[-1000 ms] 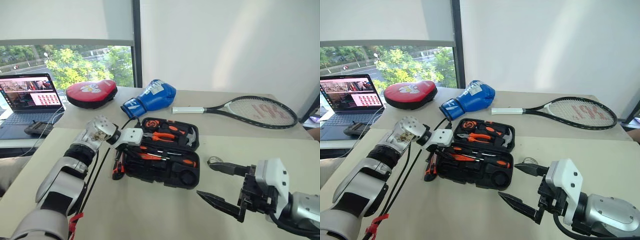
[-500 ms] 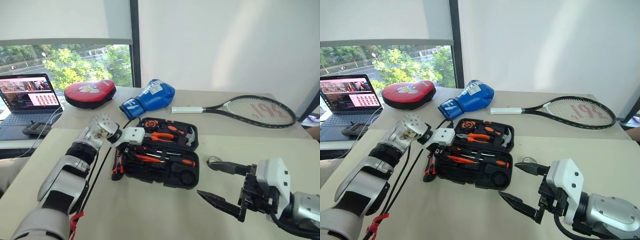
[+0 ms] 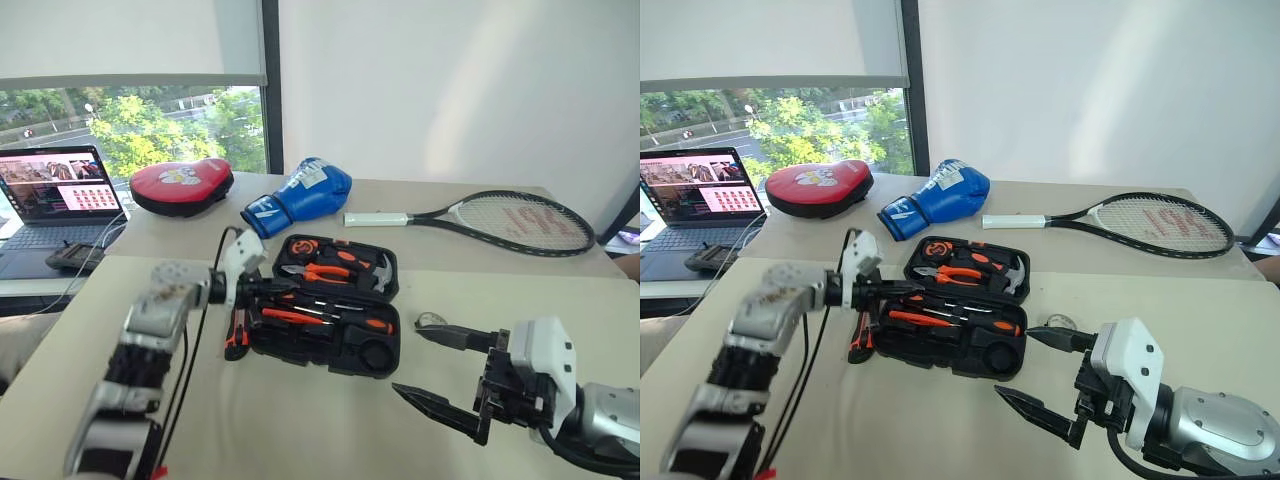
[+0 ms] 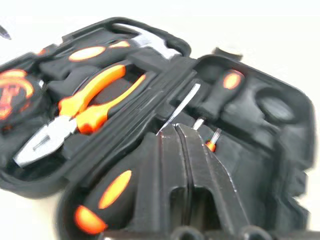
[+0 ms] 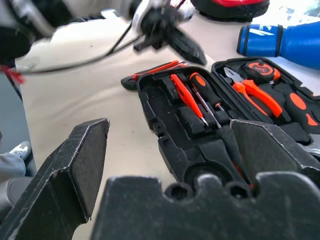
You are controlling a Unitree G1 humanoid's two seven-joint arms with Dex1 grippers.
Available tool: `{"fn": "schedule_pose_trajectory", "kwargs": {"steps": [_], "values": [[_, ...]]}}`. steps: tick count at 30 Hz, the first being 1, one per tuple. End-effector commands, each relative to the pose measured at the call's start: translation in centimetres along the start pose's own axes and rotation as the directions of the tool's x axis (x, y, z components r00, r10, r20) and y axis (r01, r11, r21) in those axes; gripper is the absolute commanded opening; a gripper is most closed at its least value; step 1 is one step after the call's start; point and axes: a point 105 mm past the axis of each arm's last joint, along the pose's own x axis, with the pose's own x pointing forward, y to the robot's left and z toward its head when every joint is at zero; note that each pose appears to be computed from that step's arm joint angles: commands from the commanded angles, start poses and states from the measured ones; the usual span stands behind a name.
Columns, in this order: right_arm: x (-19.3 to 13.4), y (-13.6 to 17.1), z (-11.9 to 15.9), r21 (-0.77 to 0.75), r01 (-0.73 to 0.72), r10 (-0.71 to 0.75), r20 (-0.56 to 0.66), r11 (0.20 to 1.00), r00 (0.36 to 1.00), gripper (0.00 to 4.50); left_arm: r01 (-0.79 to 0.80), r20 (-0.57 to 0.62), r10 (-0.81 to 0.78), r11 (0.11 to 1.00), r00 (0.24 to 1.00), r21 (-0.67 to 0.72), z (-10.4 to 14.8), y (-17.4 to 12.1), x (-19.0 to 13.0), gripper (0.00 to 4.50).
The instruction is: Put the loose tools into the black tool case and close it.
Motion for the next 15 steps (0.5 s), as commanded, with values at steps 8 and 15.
{"fn": "schedule_pose_trajectory", "kwargs": {"steps": [8,15], "values": [[0.0,0.3,0.7,-0.03,-0.002,0.003,0.027,1.0,1.0,4.5,-0.193,0.107,0.192,0.981,0.976,-0.001,-1.4,-1.6,-0.3,0.04],[0.0,0.5,0.7,-0.023,0.007,-0.006,0.028,1.0,1.0,4.5,-0.233,0.04,0.232,0.973,0.972,0.007,-3.6,-1.8,0.1,0.04]]}}
